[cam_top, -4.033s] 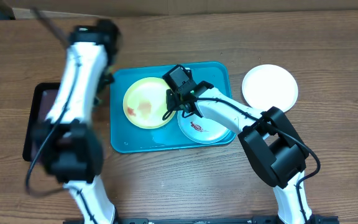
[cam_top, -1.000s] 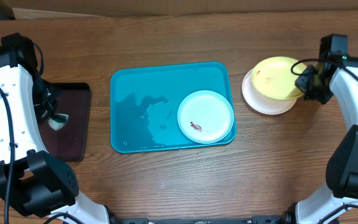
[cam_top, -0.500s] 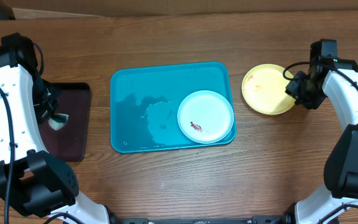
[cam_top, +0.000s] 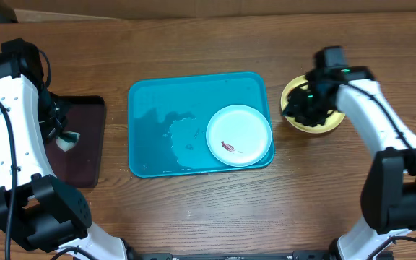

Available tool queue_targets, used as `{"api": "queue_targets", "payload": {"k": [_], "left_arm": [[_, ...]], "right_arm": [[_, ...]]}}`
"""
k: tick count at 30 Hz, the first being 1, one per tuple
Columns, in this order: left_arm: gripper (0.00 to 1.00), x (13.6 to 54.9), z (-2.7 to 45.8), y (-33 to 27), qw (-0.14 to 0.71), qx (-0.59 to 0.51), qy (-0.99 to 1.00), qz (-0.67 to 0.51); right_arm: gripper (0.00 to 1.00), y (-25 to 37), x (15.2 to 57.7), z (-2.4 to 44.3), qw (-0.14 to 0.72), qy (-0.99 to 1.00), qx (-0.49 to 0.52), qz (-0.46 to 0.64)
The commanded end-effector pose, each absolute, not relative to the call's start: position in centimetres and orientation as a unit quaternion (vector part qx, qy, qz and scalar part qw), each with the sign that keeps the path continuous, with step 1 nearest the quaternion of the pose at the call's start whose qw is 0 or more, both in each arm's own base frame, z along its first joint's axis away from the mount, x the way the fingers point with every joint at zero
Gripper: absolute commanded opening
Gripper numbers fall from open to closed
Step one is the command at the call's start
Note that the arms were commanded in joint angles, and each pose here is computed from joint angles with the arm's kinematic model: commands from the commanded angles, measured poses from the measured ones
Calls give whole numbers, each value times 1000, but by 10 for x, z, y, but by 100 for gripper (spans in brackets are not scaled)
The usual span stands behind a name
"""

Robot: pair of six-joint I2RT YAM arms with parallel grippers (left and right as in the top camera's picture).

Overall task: Clean dirty plates on tray and stack at the side
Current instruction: 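Move the right gripper to the stained white plate and pull it to tray center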

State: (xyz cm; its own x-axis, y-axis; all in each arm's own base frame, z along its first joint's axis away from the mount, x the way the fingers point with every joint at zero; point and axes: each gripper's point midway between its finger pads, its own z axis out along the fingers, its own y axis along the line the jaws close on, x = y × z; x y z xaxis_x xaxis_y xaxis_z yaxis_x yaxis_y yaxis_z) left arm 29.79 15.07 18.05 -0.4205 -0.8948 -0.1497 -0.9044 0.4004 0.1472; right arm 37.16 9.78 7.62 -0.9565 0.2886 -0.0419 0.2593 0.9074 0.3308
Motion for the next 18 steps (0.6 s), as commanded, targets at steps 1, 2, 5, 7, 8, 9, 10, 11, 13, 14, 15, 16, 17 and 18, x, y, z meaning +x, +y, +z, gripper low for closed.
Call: {"api": "queue_targets", "payload": {"k": [1, 2, 5, 7, 8, 9, 10, 11, 13, 14, 15, 16, 17, 18], "left_arm": [[4, 298, 177, 150, 18, -535, 839, 102], [4, 298, 177, 150, 18, -535, 839, 102], [4, 298, 177, 150, 18, -535, 839, 102], [4, 298, 177, 150, 18, -535, 839, 102], [4, 298, 177, 150, 18, -535, 839, 102], [5, 298, 177, 150, 18, -535, 839, 102], [4, 298, 177, 150, 18, -535, 839, 102], [4, 298, 177, 150, 18, -535, 839, 102], [4, 299, 177, 150, 19, -535, 839, 102], [4, 299, 177, 150, 19, -535, 839, 102], [4, 299, 177, 150, 20, -535, 839, 102], [4, 299, 177, 150, 20, -535, 839, 102], [4, 299, 177, 150, 20, -535, 839, 102], [5, 299, 177, 150, 20, -535, 839, 102]], "right_arm": [[40, 103, 374, 73, 76, 986, 105, 101], [41, 105, 378, 73, 90, 988, 96, 84], [41, 117, 393, 77, 142, 988, 40, 47], [41, 131, 399, 81, 165, 985, -14, 49], [42, 140, 402, 83, 177, 982, -49, 49], [43, 144, 403, 84, 182, 980, -65, 49], [43, 150, 406, 85, 192, 976, -91, 49], [43, 152, 408, 85, 196, 974, -100, 49], [43, 157, 413, 85, 209, 969, -126, 48], [43, 159, 417, 85, 216, 966, -134, 48], [43, 160, 419, 85, 220, 965, -137, 48], [43, 161, 421, 83, 221, 964, -137, 50], [42, 162, 422, 81, 221, 964, -138, 52], [42, 164, 421, 79, 217, 964, -145, 57]]}}
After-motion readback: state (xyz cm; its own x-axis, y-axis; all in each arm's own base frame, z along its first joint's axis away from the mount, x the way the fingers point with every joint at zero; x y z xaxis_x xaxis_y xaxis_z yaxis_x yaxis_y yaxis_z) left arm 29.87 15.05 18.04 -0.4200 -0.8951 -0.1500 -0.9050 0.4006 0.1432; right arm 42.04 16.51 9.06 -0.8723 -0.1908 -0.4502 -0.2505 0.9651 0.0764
